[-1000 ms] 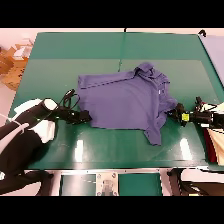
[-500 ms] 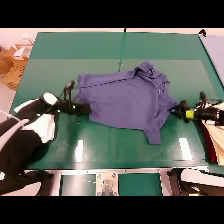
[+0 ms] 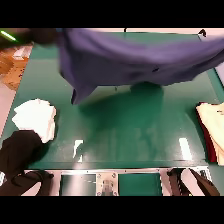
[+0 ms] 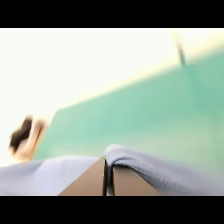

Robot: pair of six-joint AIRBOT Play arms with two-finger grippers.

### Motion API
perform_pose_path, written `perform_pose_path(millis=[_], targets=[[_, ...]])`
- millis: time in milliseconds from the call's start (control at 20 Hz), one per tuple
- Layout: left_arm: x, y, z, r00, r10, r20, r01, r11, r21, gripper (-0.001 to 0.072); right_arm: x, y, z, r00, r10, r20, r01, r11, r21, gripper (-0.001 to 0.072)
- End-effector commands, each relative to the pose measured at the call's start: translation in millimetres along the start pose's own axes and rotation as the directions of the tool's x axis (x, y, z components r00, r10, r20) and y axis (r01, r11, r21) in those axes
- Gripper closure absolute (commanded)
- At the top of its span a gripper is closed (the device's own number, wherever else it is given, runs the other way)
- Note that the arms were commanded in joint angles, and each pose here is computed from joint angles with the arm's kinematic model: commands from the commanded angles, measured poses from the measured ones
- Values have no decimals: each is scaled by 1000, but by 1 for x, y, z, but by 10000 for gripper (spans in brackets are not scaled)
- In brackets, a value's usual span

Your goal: Fold the shirts.

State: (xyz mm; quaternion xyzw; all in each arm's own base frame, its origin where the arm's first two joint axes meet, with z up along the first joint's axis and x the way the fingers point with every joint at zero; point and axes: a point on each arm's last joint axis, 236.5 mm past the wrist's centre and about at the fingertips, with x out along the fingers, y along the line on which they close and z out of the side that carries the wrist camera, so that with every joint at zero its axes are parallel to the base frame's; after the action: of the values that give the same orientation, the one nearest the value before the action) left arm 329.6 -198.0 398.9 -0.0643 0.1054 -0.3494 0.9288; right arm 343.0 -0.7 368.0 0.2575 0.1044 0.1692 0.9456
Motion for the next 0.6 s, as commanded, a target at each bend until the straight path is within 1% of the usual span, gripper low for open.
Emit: perform_pose_path(millis=[0,150,250,400,550], targets=[[-89,-54,92,980,-22,198,-17,981,192,686,-84,127,87,934,72,350,29,961,-274,696],[-134,-72,130,952,-8,305,-77,961,267,687,-120,172,117,874,92,477,111,918,-380,695],[-139,-69,132,950,13,311,-99,959,264,686,-127,172,126,855,70,514,160,907,-390,695],[-111,-46,105,979,64,195,-110,966,235,686,-113,139,124,875,9,484,185,918,-352,695],[-53,-10,59,995,95,35,-99,979,176,686,-85,80,112,912,-66,405,183,948,-259,695]])
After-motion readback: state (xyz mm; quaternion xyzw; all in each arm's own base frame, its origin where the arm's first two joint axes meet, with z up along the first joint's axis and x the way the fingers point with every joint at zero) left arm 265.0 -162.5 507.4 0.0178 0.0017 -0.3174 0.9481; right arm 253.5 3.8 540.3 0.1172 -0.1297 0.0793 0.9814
